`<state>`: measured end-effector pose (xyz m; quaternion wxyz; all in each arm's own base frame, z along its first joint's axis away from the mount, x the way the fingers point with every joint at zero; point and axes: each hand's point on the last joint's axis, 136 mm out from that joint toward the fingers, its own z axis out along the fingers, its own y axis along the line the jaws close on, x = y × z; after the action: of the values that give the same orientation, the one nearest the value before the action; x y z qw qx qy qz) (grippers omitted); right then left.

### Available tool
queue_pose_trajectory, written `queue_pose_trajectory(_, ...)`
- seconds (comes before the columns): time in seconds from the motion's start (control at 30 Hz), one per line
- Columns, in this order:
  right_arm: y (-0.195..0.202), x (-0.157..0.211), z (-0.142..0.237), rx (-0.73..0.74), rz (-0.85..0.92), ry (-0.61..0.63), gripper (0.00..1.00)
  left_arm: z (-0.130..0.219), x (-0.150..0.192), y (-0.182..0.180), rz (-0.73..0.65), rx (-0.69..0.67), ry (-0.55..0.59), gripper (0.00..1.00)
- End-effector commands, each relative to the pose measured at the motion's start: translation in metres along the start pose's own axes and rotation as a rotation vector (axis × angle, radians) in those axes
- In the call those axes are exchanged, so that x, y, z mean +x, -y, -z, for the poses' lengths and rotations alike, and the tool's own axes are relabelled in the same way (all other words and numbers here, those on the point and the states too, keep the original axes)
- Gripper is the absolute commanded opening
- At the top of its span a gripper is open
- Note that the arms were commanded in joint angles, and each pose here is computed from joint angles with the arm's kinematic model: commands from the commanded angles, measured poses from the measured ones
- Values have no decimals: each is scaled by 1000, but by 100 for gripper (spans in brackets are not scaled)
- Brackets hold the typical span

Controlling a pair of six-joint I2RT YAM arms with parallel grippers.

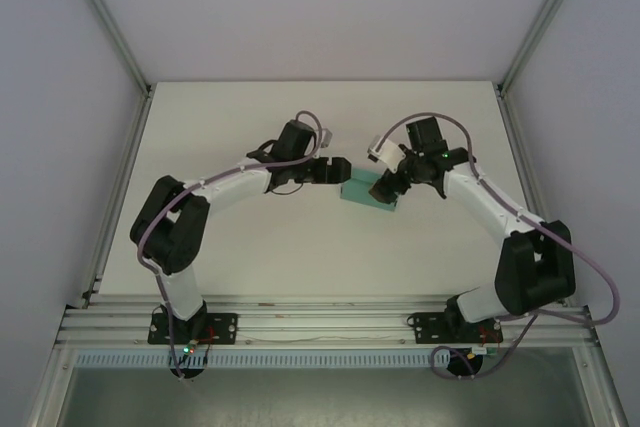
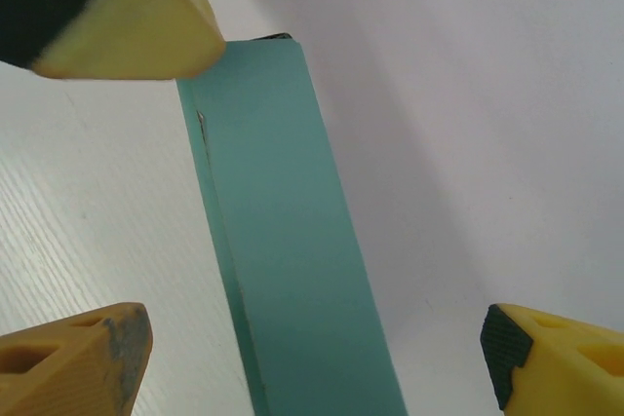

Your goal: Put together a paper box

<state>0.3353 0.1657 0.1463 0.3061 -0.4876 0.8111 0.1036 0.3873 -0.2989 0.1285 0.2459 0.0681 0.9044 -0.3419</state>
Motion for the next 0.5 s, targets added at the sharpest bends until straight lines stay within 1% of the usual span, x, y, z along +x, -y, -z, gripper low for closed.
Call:
queue_pose_trajectory(0.0,-2,20,-6,-28,73,-106,88,30,-30,7,-26,-16,86,93)
queue_pose_trajectory(0.03,-1,23,-9,-32,74,-125,88,32,-32,5,-24,-23,95,97)
queue_pose_trajectory(0.07,-2,26,-12,-44,76,-143,87,36,-34,4,-22,-24,106,100)
queue_pose_trajectory(0.17,-8,30,-17,-111,72,-180,84,41,-35,-3,-13,-46,118,100)
queue_pose_trajectory(0.27,-10,35,-25,-154,65,-213,78,42,-29,-14,4,-69,109,100)
queue_pose_trajectory(0.4,-5,43,-38,-148,38,-270,65,47,-15,-34,40,-113,105,100)
queue_pose_trajectory(0.47,-2,41,-41,-119,43,-278,57,51,-7,-46,56,-144,104,100)
